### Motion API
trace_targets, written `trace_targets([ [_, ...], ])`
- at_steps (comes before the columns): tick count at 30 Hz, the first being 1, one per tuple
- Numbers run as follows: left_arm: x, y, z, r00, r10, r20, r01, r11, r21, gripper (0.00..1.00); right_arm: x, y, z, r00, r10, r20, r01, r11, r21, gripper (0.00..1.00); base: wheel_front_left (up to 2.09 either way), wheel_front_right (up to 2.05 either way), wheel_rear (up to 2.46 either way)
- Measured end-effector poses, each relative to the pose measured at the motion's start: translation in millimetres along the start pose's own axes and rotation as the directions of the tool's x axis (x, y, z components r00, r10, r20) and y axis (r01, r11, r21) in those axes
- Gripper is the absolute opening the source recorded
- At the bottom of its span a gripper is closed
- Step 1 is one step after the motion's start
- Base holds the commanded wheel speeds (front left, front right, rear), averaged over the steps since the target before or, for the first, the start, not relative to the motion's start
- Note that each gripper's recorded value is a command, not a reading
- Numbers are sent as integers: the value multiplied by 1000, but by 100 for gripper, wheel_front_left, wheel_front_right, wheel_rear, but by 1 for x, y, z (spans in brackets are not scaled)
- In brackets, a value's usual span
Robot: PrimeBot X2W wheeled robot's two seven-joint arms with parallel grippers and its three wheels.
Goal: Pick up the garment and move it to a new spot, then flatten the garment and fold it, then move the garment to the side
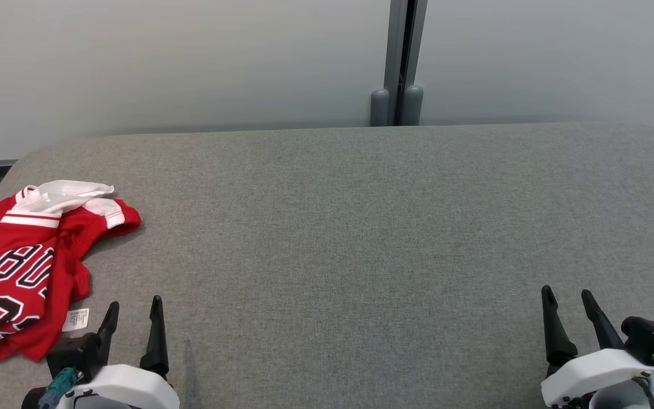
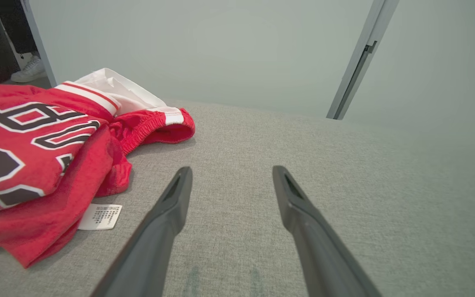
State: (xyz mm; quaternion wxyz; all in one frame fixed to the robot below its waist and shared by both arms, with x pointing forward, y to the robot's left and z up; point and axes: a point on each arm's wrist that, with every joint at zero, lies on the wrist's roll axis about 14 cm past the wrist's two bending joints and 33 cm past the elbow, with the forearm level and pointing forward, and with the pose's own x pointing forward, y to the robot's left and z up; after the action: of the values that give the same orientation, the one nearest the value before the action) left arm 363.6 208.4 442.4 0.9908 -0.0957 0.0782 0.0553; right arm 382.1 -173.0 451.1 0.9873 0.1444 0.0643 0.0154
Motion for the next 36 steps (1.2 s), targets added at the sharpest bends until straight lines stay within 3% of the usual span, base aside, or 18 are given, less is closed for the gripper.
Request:
trace_targets([
  [26, 3, 0, -4, 1000, -24, 14, 20, 974, 224, 100, 0, 1, -3, 999, 35, -3, -34, 976, -217, 100, 0, 0, 0],
  [36, -3, 10, 0, 999, -2, 34, -7, 967, 256, 100, 5, 15, -4, 997, 83, -3, -80, 961, -264, 100, 0, 0, 0],
])
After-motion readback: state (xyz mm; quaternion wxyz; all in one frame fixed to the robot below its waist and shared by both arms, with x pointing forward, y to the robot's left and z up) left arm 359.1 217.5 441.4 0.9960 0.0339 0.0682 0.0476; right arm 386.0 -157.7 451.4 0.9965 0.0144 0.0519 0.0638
